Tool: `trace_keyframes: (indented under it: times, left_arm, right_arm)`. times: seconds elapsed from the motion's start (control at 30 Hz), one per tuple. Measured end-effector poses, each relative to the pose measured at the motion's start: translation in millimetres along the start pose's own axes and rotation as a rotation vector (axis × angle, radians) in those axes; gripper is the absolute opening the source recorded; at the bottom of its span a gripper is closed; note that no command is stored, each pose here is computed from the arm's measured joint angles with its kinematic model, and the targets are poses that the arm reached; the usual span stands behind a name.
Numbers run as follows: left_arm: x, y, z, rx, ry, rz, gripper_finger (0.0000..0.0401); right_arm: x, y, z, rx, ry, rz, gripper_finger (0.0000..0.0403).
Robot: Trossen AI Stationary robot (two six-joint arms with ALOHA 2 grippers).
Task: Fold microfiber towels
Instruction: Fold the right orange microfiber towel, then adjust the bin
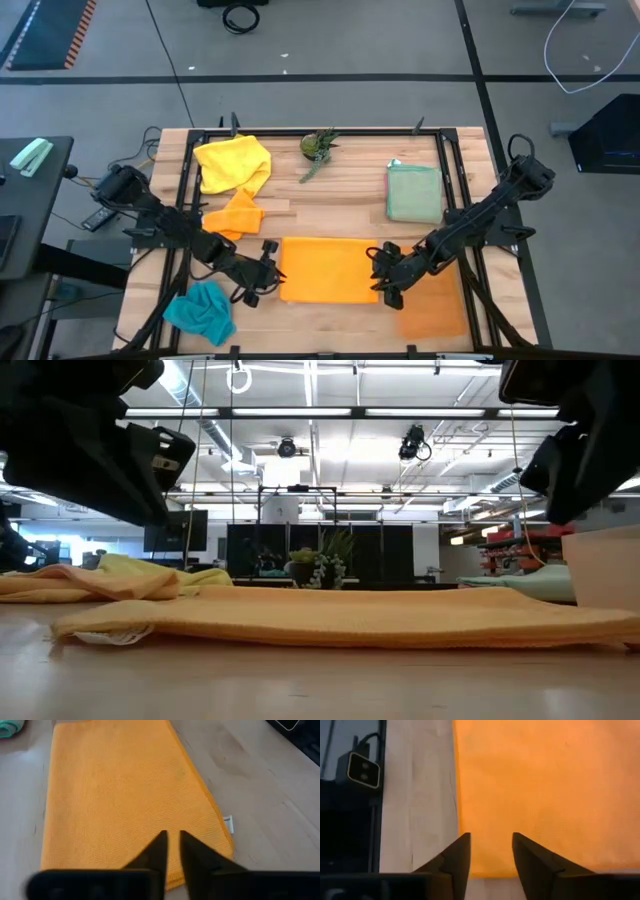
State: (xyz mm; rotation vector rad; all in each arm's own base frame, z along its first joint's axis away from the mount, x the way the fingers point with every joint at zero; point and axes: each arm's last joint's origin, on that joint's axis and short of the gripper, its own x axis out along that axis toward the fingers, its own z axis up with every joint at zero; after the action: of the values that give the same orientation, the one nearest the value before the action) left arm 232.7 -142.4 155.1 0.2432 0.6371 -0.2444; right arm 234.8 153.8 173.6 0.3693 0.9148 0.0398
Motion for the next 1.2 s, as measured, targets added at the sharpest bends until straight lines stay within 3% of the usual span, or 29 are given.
trace_keyframes:
  times: [0.07,0.23,0.4,0.57,0.67,0.9,1.03,1.2]
  left_arm:
    - [2.5,3.0,-0.4,-0.014,0.002,0.009,0.0013]
    - [23.5,15.4,-8.3,-0.018,0.025,0.037,0.0009]
    - [33.8,34.3,-20.0,-0.04,0.118,0.034,0.0008]
    - [34.5,44.4,-24.7,-0.062,0.166,0.033,0.0005]
    - [34.1,43.9,-24.5,-0.054,0.165,0.02,0.0007]
    - [29.3,47.9,-21.0,-0.06,0.155,0.031,0.0008]
    - [25.7,49.1,-16.7,-0.068,0.13,0.035,0.0004]
    - [25.0,49.1,-17.3,-0.076,0.135,0.035,0.0009]
  right_arm:
    - [4.3,-1.0,1.0,-0.024,-0.001,0.0,0.0116]
    - [30.0,-7.6,-3.9,-0.067,0.082,0.009,0.0012]
    - [53.0,-26.1,-7.1,-0.047,0.149,-0.067,0.0007]
    - [54.1,-37.3,2.7,0.001,0.143,-0.085,0.0004]
    - [42.4,-34.4,5.8,-0.013,0.137,-0.057,0.0004]
    - [-18.2,-29.5,31.2,-0.025,-0.051,-0.015,0.0003]
    - [-57.4,-46.3,27.5,0.062,-0.046,-0.159,0.0002]
    - [-83.1,-69.2,2.4,0.244,0.167,-0.362,0.0002]
